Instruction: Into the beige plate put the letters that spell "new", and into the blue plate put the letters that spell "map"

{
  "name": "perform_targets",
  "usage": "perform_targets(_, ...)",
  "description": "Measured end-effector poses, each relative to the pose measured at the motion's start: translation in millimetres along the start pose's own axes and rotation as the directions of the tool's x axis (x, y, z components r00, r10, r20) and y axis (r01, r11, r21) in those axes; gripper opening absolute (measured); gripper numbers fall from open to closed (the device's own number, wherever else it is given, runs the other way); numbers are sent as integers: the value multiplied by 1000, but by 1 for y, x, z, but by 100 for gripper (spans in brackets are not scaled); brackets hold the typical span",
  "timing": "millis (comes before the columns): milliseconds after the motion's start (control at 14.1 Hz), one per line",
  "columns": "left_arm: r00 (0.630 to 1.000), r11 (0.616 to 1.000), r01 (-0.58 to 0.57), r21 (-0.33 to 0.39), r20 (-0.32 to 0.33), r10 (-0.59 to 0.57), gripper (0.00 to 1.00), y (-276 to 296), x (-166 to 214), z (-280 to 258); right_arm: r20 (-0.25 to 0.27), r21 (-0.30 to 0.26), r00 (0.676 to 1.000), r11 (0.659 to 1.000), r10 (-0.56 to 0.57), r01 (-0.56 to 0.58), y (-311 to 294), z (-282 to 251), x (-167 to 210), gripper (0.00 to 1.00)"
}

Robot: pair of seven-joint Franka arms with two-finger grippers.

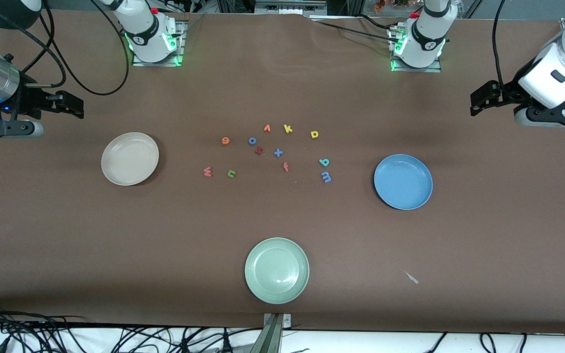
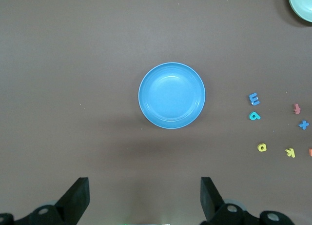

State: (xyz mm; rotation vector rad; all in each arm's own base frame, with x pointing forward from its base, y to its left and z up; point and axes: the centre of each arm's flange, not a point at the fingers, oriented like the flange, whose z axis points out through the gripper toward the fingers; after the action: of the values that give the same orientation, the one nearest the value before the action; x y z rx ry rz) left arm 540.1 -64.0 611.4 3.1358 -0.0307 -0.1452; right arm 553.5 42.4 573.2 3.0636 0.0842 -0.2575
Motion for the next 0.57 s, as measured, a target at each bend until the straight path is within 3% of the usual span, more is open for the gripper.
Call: perform_targets(568, 999, 1000, -15, 3, 46, 15, 100, 6, 3, 13, 8, 1, 1000, 1000, -2, 2, -1, 4, 1, 100)
